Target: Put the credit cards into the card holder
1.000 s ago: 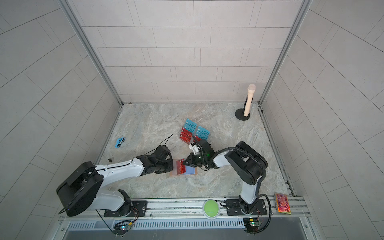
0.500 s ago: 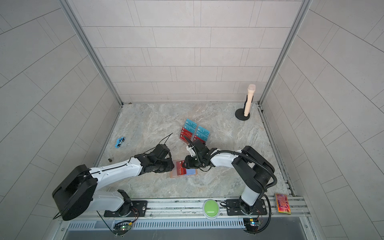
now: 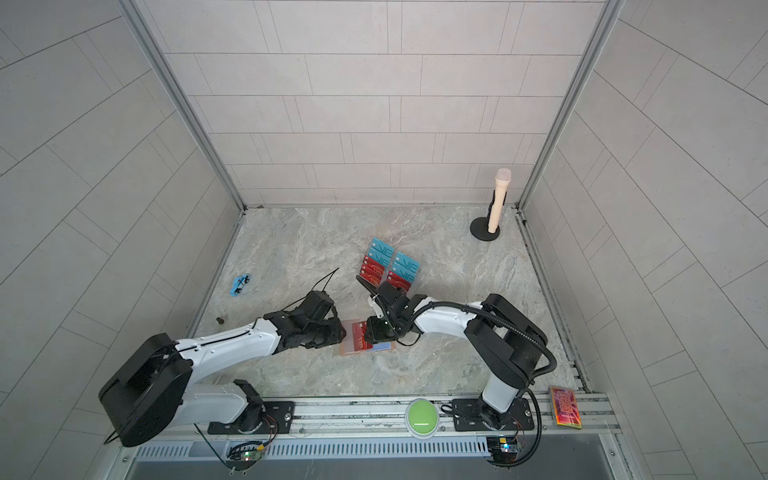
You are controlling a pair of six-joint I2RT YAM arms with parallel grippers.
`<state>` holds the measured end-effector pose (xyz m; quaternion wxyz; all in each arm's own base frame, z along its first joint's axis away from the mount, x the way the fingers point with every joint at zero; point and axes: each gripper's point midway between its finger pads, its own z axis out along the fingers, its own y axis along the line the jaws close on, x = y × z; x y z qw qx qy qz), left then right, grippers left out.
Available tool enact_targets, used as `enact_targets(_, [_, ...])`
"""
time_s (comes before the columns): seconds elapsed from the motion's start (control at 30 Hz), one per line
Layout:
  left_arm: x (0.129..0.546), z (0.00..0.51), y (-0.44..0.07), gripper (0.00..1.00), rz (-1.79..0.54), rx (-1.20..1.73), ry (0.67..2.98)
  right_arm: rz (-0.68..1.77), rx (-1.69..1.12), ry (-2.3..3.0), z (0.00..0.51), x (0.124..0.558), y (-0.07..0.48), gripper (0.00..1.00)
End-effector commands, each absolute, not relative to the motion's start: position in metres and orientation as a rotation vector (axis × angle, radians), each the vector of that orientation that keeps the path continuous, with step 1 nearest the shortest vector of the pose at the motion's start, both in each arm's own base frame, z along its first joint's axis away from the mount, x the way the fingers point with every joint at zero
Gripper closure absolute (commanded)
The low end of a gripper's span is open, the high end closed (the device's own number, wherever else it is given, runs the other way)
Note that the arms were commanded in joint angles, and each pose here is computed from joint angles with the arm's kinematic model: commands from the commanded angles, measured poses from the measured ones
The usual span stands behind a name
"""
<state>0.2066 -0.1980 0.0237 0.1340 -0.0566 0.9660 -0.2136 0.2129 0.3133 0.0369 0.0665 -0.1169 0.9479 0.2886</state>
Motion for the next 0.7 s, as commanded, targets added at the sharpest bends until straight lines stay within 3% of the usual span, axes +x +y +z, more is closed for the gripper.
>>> enact_targets(0.0, [0.204,0.017,-0.199,0.59,-0.643,-0.135,2.809,0.824,-0.341,2.903,0.031,0.209,0.312,0.60])
enact_targets(0.67, [0.204,0.016,-0.212,0.63,-0.742,-0.103,2.798,0.986,-0.327,2.869,0.040,0.210,0.355,0.59])
